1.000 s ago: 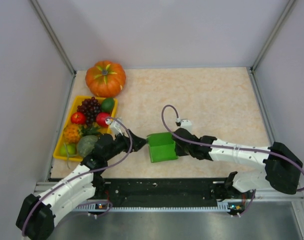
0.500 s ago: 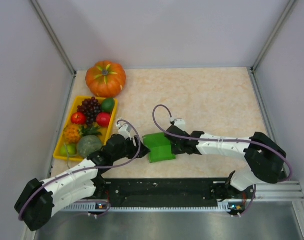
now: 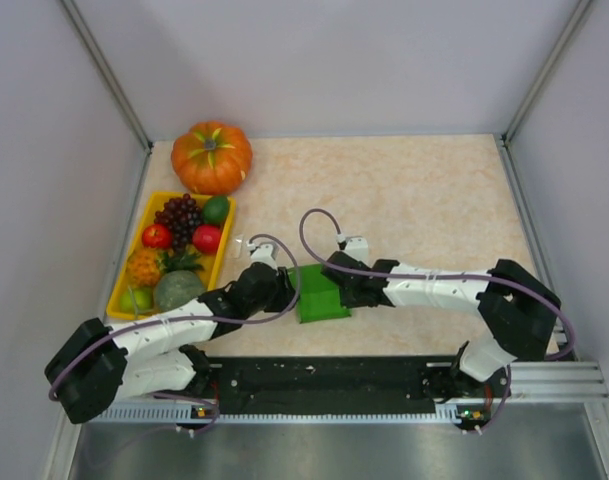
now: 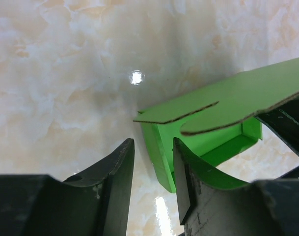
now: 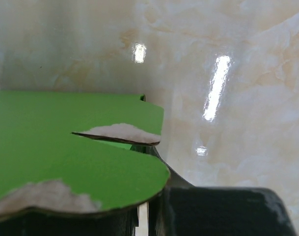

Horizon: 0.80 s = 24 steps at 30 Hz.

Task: Fold the paper box

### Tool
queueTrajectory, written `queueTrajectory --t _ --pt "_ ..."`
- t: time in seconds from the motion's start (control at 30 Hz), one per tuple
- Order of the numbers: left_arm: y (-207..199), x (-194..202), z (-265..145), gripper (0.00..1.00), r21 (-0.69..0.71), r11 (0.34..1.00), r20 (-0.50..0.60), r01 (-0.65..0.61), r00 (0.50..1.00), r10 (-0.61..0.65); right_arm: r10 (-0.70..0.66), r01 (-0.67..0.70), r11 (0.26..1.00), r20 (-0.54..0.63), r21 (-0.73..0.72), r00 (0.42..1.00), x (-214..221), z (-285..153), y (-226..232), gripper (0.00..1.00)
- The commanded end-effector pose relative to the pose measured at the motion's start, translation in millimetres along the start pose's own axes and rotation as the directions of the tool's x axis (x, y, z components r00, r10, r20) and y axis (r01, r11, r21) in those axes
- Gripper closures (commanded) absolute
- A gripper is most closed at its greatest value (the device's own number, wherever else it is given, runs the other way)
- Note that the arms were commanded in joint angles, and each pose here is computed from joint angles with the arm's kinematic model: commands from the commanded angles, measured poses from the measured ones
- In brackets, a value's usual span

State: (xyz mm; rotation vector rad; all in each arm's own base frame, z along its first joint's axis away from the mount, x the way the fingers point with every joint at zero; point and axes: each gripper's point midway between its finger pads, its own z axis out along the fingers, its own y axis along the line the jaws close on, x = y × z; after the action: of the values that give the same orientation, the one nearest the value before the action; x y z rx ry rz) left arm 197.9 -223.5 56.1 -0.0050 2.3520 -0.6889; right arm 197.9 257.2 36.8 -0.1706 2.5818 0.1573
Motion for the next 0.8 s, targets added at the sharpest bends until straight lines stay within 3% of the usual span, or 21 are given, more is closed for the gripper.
queueTrajectory --t 0.0,0.17,0.27,0.33,0.4,0.63,0.7,0.77 --pt "-7.4 -13.3 5.5 0.59 -0.024 0.999 0.038 -0.033 0.999 0.034 0.010 -0.010 1.000 0.044 -0.014 0.999 -18.7 -5.2 14.3 1.00" --pt "-21.0 -8.4 9.9 0.53 0.015 0.999 0.035 -0.044 0.998 0.043 -0.031 0.030 0.998 0.011 0.047 0.999 -12.5 0.8 10.4 1.00" --pt "-26.2 -8.3 11.8 0.52 0.023 0.999 0.036 -0.049 0.998 0.048 -0.112 0.111 0.975 -0.008 0.194 0.994 -7.2 1.7 -1.3 1.00" --pt "-26.4 -9.2 12.4 0.52 0.017 0.999 0.040 -0.049 0.998 0.048 -0.202 0.217 0.902 -0.079 0.373 0.976 7.7 2.8 -25.6 1.00" --pt "-25.0 -9.4 11.5 0.52 0.012 0.999 0.045 -0.042 0.998 0.042 -0.230 0.238 0.872 -0.070 0.427 0.971 2.4 2.1 -21.1 1.00" --pt "-13.3 -9.2 3.9 0.51 -0.010 1.000 0.077 -0.005 0.997 0.006 -0.226 0.263 0.906 -0.144 0.333 0.963 31.6 18.8 -9.5 1.00" --pt "-16.8 -11.0 0.2 0.46 0.018 1.000 0.089 -0.006 0.996 0.005 -0.191 0.209 0.961 -0.111 0.183 0.975 32.4 29.5 15.7 1.00" --pt "-16.9 -9.9 -2.1 0.40 0.034 0.999 0.094 -0.007 0.996 0.004 -0.169 0.178 0.976 -0.079 0.122 0.982 31.7 24.2 16.3 1.00"
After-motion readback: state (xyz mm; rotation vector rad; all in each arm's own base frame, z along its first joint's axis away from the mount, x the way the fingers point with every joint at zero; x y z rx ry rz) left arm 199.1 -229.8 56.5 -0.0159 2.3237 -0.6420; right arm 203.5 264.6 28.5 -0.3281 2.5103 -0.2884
